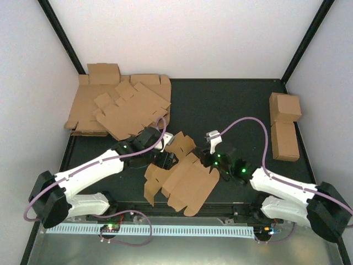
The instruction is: Fold the paper box
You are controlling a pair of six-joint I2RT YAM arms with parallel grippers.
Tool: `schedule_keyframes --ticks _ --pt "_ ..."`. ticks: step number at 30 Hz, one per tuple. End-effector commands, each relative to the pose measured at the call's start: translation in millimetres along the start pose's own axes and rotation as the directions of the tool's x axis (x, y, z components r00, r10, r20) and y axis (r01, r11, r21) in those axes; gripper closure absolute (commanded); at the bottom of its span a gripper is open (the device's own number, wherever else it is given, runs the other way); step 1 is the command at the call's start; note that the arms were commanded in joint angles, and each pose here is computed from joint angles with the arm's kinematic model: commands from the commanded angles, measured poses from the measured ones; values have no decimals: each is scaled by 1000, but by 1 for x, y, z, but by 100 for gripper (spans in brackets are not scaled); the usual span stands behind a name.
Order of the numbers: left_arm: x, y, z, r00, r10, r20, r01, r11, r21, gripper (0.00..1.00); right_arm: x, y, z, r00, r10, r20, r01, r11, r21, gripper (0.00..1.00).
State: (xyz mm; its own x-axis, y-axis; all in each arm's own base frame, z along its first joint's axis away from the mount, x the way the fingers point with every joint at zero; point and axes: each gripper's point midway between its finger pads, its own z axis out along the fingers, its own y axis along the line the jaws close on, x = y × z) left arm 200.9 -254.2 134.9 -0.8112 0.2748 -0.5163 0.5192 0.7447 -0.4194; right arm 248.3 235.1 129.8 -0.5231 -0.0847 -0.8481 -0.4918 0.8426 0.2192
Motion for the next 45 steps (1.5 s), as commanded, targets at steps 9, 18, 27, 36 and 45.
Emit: schedule_keyframes --ticks 9,18,27,36,45 --pt "-7 20 -9 1000 1 -15 -4 972 -236 43 46 71 -31 901 292 -321 -400 845 -356 60" --pt "-12 19 -27 1000 1 27 6 969 -248 51 46 85 -15 810 449 -377 -571 752 -330 98" --pt "-9 27 -30 1000 11 20 -5 955 -295 63 62 72 -5 749 555 -362 -650 723 -236 98" --pt "-4 34 -28 998 49 -25 -55 924 -378 86 81 72 9 674 614 -411 -720 672 -176 99" --pt "-9 44 -31 993 99 -59 -114 793 -598 98 78 76 21 656 633 -410 -739 649 -180 98"
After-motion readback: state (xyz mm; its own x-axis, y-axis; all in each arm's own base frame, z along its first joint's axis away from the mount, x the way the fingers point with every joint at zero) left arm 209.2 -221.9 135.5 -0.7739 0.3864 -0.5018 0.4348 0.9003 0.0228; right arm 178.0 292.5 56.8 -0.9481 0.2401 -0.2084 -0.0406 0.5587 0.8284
